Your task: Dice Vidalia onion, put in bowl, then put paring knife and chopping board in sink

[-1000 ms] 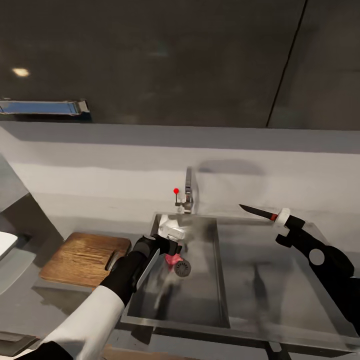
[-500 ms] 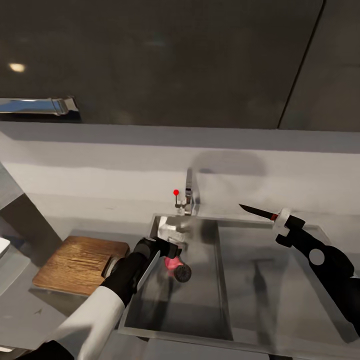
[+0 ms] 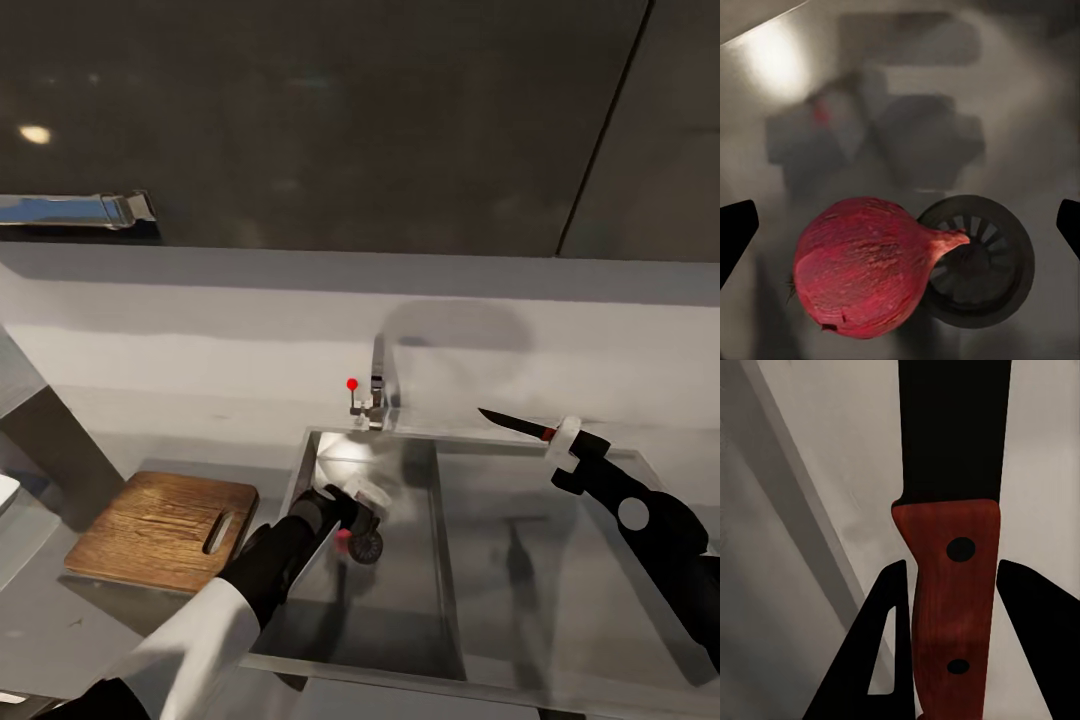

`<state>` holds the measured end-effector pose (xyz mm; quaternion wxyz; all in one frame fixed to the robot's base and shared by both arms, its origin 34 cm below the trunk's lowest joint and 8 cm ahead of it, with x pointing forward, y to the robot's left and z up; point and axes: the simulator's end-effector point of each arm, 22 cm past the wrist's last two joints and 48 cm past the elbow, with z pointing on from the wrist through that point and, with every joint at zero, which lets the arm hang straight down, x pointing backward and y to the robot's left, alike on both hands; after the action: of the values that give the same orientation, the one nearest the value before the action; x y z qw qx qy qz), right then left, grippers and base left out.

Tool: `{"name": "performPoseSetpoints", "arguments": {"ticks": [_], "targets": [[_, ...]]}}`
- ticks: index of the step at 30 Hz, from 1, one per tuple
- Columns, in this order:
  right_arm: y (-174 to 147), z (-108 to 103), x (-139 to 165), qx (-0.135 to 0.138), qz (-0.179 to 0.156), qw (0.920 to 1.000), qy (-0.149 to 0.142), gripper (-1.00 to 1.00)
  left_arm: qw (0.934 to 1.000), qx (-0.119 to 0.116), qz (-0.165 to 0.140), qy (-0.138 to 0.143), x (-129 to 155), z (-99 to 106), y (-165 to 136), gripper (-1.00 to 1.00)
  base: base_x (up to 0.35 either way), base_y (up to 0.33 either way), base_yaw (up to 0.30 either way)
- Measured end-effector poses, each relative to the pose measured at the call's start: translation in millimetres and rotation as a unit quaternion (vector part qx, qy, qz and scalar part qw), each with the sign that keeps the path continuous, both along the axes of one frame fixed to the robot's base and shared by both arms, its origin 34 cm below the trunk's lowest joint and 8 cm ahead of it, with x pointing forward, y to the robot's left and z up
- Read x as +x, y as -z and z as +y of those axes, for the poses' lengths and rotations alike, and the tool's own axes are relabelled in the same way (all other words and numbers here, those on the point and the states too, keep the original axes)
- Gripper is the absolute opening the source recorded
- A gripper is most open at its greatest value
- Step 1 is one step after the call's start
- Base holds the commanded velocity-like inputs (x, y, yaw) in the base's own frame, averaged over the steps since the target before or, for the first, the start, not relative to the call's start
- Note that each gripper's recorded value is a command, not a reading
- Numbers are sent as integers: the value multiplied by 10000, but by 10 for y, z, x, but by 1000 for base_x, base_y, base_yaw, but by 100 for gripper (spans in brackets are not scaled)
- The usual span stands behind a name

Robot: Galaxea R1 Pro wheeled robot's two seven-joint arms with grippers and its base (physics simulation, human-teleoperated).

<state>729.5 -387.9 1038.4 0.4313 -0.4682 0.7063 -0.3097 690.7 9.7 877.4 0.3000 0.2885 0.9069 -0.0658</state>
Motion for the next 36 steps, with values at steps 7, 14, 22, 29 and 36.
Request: {"name": "performPoseSetpoints", "arguments": {"ticks": [7, 14, 22, 29, 36], "targets": [[27, -1, 2, -1, 22, 10000, 2, -100, 9998, 94, 154, -14, -67, 55, 152, 100, 0, 0, 0], [95, 2, 5, -3, 78, 10000, 0, -100, 9993, 176, 339, -37, -148, 114, 339, 100, 0, 0, 0], [156, 4, 5, -2, 127, 9999, -3, -100, 9991, 232, 351, -35, -149, 144, 397, 100, 0, 0, 0], [163, 4, 6, -3, 133, 9999, -3, -100, 10000, -9, 93, -34, -36, 39, 258, 100, 0, 0, 0], [164, 4, 6, -4, 134, 9999, -3, -100, 9998, -99, 37, -157, 29, 88, 232, 100, 0, 0, 0]]}}
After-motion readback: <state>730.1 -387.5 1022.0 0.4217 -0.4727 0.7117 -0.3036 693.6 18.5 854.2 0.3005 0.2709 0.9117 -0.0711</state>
